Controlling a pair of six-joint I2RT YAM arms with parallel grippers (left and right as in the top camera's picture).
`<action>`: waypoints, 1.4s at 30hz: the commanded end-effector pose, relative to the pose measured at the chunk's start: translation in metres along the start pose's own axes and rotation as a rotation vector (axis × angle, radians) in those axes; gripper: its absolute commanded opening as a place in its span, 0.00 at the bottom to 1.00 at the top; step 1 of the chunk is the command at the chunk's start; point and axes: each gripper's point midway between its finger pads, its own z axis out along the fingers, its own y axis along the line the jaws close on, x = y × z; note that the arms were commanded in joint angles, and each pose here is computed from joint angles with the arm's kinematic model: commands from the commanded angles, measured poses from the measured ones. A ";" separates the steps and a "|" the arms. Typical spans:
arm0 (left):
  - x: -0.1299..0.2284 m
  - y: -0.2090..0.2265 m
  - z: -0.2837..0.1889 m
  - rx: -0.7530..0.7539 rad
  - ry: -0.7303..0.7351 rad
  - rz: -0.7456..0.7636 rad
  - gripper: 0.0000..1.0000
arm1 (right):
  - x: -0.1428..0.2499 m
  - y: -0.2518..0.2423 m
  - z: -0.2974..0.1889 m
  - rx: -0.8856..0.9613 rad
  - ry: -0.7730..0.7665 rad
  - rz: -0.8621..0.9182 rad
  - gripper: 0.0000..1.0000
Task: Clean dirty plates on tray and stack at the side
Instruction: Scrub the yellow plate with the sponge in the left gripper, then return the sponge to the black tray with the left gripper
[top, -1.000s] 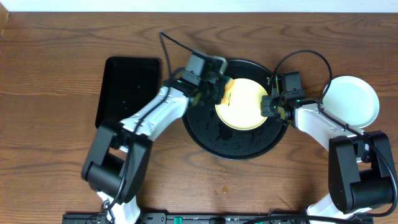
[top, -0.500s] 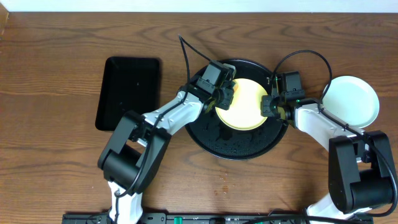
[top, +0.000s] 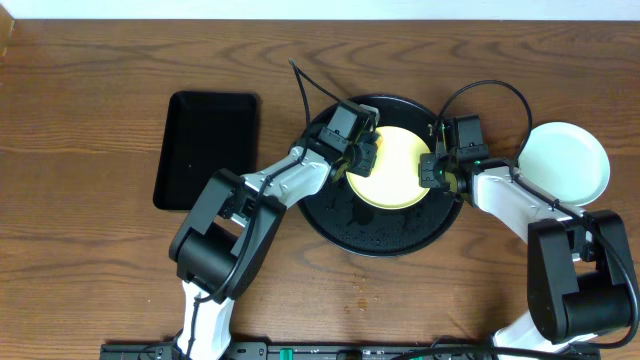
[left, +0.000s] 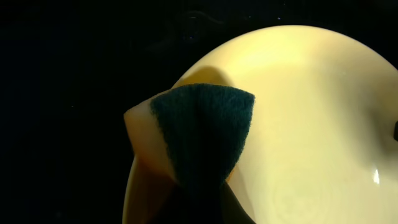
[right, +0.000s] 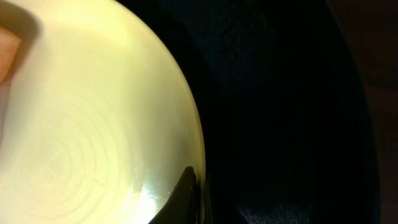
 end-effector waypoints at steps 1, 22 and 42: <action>0.035 -0.001 0.024 0.050 0.107 -0.035 0.08 | 0.022 0.012 0.008 -0.031 0.060 -0.031 0.01; 0.029 -0.087 -0.017 0.568 0.234 -0.190 0.07 | 0.021 0.012 0.008 -0.032 0.058 -0.033 0.01; -0.066 0.121 -0.182 -0.135 -0.132 -0.324 0.08 | 0.021 0.012 0.008 -0.032 0.058 -0.032 0.13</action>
